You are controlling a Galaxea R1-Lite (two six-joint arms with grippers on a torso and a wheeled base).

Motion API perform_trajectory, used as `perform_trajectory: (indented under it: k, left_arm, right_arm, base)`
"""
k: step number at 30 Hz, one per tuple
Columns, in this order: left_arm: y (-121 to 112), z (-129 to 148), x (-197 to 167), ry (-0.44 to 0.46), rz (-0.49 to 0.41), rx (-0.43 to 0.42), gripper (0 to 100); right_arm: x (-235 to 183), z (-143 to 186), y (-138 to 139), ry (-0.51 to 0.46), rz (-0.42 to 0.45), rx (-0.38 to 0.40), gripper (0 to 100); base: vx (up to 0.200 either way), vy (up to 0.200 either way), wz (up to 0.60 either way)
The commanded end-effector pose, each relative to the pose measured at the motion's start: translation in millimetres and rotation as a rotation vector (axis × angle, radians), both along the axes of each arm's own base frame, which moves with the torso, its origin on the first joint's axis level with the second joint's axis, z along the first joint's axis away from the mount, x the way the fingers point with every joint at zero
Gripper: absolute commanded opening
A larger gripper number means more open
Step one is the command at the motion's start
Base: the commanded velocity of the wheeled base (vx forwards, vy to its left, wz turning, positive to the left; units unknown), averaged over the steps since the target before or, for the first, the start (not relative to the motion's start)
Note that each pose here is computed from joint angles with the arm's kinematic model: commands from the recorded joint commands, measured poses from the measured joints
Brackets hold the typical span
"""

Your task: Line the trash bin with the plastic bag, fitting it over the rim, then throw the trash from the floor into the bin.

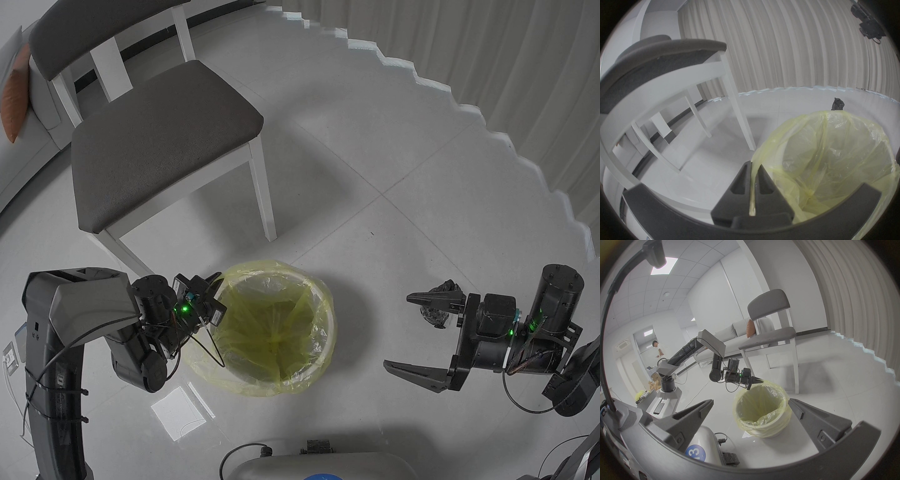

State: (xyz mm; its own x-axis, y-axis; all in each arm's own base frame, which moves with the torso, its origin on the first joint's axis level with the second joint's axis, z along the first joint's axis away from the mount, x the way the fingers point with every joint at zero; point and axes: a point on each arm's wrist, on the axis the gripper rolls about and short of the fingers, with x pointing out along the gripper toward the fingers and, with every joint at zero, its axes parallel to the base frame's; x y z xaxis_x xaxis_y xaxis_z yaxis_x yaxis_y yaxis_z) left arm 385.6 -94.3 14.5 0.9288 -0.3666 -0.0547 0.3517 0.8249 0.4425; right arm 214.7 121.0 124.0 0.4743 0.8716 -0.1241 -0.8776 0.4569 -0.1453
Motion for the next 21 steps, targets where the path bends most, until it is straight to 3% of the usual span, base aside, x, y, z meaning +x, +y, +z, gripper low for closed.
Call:
perform_trajectory:
  k: [1, 8, 13, 21]
  left_arm:
    - [-0.8, -15.5, 6.4, 0.031, 0.006, -0.038, 0]
    - [3.9, -19.5, 7.8, 0.068, 0.022, -0.113, 0]
    - [-1.1, -12.1, 4.6, 0.093, 0.012, -0.226, 0]
    - [-1.9, -0.4, 0.0, 0.101, -0.016, -0.28, 0]
  right_arm:
    - [-0.6, -1.8, -0.2, 0.005, 0.001, -0.005, 100]
    - [-0.7, -2.4, -1.0, 0.008, -0.002, -0.006, 100]
    - [-0.7, -2.4, -1.0, 0.008, -0.002, -0.006, 100]
    - [0.0, -1.8, -1.1, 0.005, -0.004, -0.005, 100]
  base:
    - [0.0, 0.0, 0.0]
    - [0.0, 0.0, 0.0]
    - [0.0, 0.0, 0.0]
    - [0.0, 0.0, 0.0]
